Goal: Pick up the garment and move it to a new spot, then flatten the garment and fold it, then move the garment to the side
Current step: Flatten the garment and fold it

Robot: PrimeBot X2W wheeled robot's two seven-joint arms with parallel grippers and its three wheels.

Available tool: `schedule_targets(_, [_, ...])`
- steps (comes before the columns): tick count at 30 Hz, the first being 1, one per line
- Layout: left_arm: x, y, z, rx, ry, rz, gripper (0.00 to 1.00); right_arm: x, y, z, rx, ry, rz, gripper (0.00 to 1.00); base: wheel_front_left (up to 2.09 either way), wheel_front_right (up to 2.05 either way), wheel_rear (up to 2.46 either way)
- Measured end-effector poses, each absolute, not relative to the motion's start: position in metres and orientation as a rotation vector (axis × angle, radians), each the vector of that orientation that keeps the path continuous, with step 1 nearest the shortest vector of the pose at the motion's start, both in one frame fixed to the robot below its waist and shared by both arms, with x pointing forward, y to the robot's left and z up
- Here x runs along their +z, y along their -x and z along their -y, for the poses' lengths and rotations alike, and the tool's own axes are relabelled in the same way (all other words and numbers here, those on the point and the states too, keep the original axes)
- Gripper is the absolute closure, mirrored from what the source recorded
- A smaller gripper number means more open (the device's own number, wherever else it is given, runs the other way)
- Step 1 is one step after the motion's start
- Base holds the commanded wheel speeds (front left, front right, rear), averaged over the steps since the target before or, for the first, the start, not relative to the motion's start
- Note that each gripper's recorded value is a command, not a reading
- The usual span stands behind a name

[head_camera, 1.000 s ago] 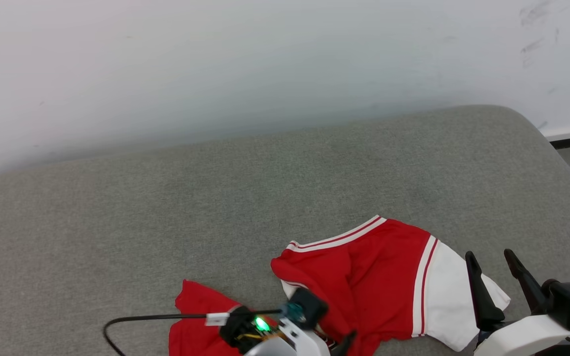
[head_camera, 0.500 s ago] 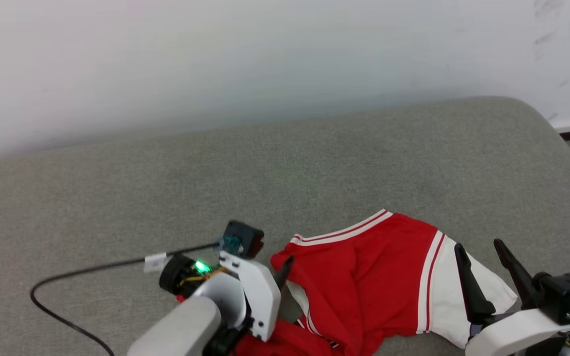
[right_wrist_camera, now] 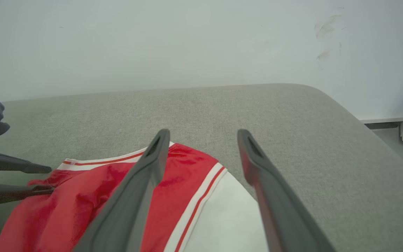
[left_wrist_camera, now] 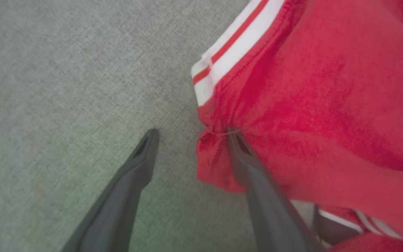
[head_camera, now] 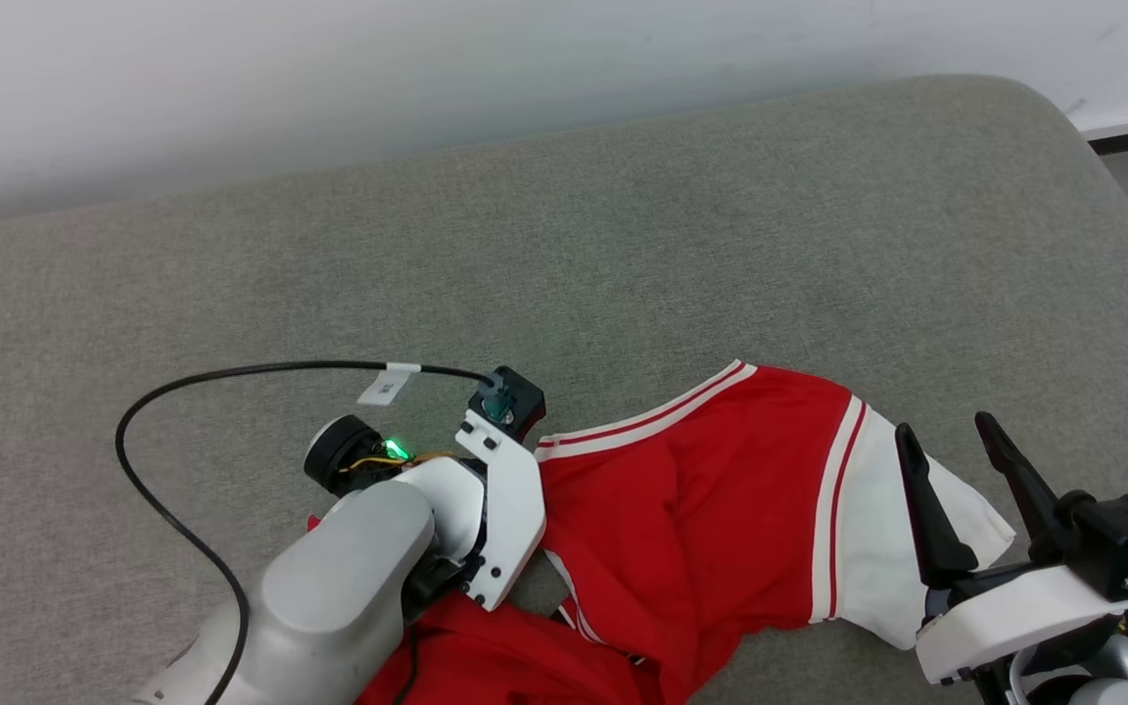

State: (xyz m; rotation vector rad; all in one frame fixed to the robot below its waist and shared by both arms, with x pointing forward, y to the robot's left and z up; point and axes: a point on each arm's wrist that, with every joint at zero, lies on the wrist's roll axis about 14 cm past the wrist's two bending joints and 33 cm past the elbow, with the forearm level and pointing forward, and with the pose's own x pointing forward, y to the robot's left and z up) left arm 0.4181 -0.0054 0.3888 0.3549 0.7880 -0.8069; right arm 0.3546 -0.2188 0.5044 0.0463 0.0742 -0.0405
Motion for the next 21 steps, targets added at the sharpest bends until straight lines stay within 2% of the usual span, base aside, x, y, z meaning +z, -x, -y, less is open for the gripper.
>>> schedule_targets(1, [0.384,-0.416,0.006,-0.814,-0.371,-0.823,0.0,0.503,-0.355,0.22,-0.044,-0.046,-0.075,0.0,0.0,0.0,0.0])
schedule_targets(2, [0.382,-0.416,0.008,-0.824,-0.385,-0.84,0.13,0.502,-0.355,0.221,-0.047,-0.047,-0.077,0.0,0.0,0.0,0.0])
schedule_targets(3, [0.381,-0.416,0.009,-0.829,-0.393,-0.855,0.71,0.502,-0.355,0.222,-0.052,-0.047,-0.078,0.0,0.0,0.0,0.0])
schedule_targets(4, [0.381,-0.416,0.011,-0.837,-0.398,-0.864,1.0,0.5,-0.354,0.223,-0.056,-0.049,-0.081,0.0,0.0,0.0,0.0])
schedule_targets(10, [0.394,-0.419,0.026,-0.851,-0.419,-0.766,1.0,0.5,-0.35,0.226,-0.066,-0.062,-0.078,0.0,0.0,0.0,0.0])
schedule_targets(15, [0.432,-0.429,0.046,-0.852,-0.432,-0.583,1.0,0.506,-0.343,0.227,-0.073,-0.067,-0.065,0.0,0.0,0.0,0.0])
schedule_targets(21, [0.485,-0.41,0.09,-0.944,-0.429,-0.348,1.0,0.518,-0.33,0.231,-0.083,-0.065,-0.036,0.0,0.0,0.0,0.0])
